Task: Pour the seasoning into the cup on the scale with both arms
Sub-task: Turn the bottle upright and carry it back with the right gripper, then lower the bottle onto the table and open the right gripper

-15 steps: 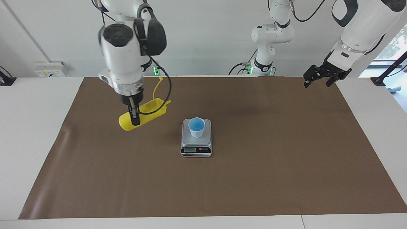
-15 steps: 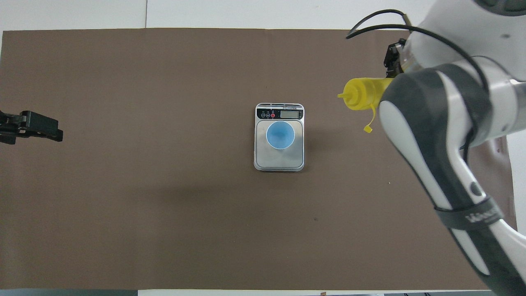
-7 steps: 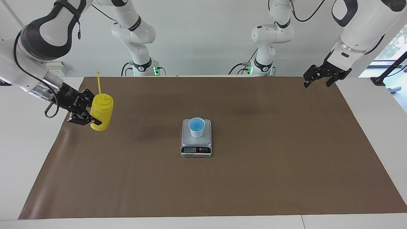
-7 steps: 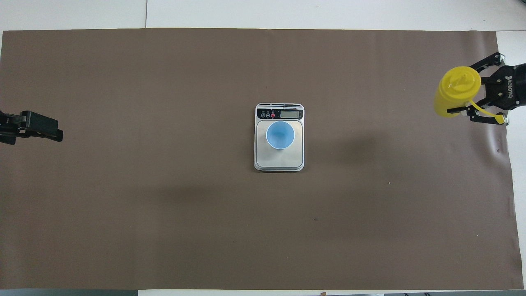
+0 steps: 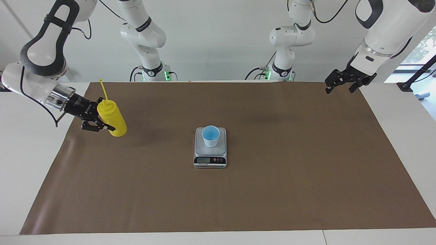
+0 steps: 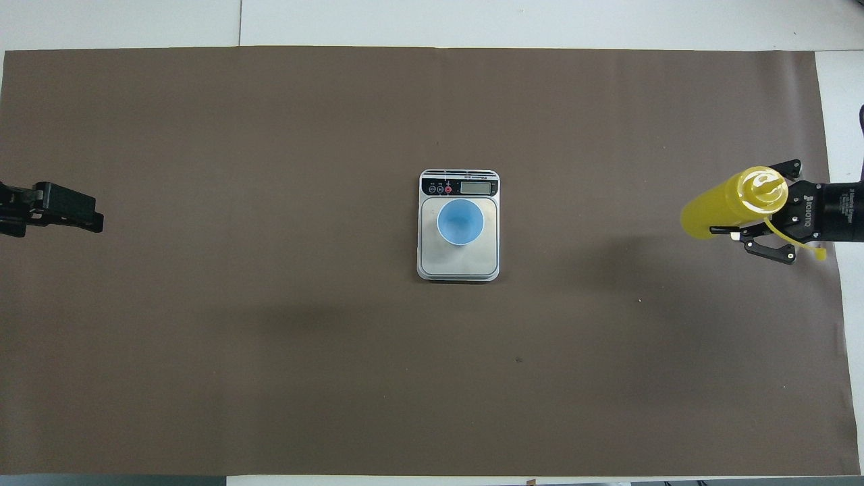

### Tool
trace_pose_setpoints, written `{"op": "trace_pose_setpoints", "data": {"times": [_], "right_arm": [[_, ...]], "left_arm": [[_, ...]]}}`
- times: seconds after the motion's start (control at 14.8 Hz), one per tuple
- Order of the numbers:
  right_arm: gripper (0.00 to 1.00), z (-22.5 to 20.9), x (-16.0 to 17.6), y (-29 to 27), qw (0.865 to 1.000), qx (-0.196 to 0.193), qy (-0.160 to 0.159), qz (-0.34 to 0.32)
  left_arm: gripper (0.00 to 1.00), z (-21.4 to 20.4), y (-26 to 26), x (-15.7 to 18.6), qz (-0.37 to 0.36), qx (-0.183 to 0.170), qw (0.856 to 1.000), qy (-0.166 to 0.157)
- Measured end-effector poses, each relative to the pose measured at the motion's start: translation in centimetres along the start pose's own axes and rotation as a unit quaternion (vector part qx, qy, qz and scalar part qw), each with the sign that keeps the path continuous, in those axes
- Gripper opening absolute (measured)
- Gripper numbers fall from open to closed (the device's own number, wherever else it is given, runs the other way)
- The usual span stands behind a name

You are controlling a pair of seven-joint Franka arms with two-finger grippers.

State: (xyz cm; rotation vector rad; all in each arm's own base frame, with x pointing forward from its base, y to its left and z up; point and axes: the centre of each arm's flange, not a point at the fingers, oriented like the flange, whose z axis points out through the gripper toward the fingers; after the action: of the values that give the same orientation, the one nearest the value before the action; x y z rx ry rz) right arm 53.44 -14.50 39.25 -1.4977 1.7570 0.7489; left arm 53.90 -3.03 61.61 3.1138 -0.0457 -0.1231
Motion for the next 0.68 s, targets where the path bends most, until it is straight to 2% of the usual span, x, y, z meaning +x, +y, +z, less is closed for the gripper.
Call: {"op": "trace_pose_setpoints", "data": {"times": [0.34, 0.47, 0.68], "right_arm": [[0.52, 2.1, 10.6, 3.3, 0.999, -0.004, -0.045, -0.023], [0.52, 2.8, 12.2, 3.5, 0.998, -0.007, -0.051, -0.021], [0.52, 3.2, 12.6, 3.4, 0.999, -0.005, -0.046, -0.020]], "left_arm": [[1.00, 0.0, 0.0, 0.0, 0.000, 0.000, 1.000, 0.000], [1.00, 0.0, 0.0, 0.0, 0.000, 0.000, 1.000, 0.000], [1.00, 0.0, 0.0, 0.0, 0.000, 0.000, 1.000, 0.000]]}}
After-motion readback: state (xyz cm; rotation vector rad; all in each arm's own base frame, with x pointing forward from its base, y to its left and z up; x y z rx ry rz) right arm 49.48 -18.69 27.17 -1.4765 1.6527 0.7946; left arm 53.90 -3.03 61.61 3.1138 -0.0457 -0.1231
